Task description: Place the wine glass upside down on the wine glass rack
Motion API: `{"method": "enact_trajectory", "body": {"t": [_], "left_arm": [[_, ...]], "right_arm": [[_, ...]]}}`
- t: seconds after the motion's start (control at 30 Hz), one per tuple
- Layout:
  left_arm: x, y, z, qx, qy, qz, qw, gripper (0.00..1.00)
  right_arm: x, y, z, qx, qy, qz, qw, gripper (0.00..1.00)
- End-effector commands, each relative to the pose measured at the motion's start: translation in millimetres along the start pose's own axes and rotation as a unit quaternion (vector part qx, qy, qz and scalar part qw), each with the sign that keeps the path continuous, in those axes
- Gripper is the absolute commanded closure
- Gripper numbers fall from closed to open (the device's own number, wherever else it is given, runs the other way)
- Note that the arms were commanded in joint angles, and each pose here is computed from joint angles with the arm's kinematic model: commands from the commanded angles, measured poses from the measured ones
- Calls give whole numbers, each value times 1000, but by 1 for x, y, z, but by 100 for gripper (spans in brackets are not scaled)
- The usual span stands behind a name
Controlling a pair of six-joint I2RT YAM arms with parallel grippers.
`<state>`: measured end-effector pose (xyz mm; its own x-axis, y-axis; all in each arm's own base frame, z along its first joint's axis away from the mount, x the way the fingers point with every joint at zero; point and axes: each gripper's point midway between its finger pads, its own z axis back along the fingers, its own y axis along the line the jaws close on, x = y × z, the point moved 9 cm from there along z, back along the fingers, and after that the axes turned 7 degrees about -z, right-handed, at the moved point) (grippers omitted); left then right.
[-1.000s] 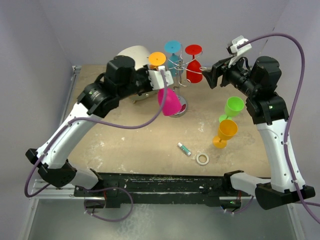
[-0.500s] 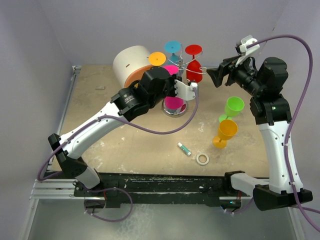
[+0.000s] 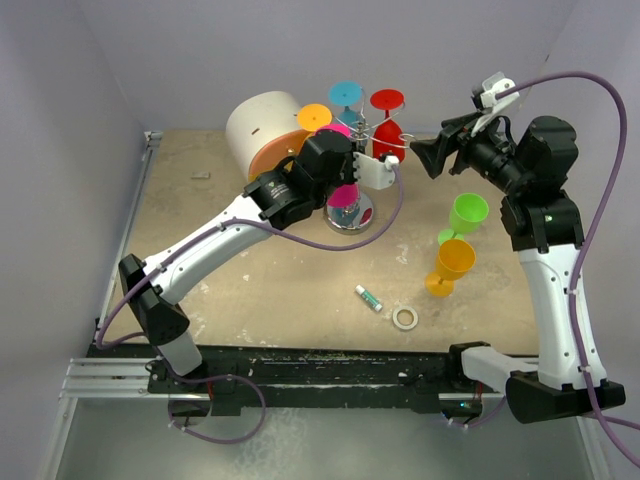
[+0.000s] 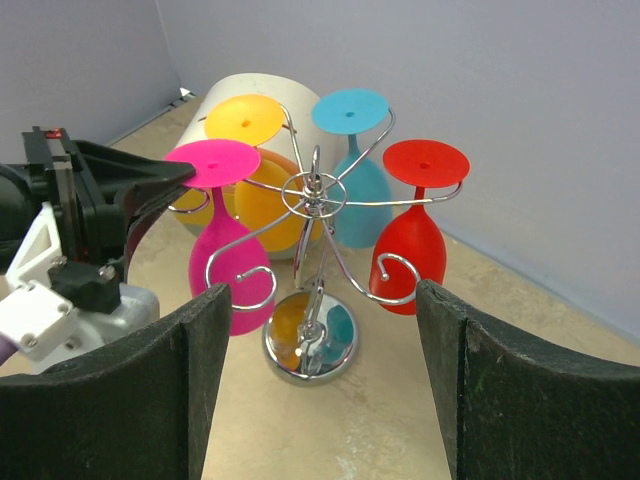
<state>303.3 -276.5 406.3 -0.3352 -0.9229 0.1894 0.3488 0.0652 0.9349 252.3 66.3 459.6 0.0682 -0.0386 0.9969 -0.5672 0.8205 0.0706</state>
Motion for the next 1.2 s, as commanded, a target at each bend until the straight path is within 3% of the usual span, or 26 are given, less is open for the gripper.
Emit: {"method": "enact_trajectory", "body": {"t": [0.0,0.37,1.17], "left_arm": [[-8,18,1,43,17,33,998,100],[-26,17,7,42,37,42,998,100],[-32,13,34,21,-12,28,999,100]], "right_arm": [[13,6,7,15,-33,9,999,24],[13,7,9,20,-33,10,999,24],[9,1,5,13,-28,1,1000,23]]}}
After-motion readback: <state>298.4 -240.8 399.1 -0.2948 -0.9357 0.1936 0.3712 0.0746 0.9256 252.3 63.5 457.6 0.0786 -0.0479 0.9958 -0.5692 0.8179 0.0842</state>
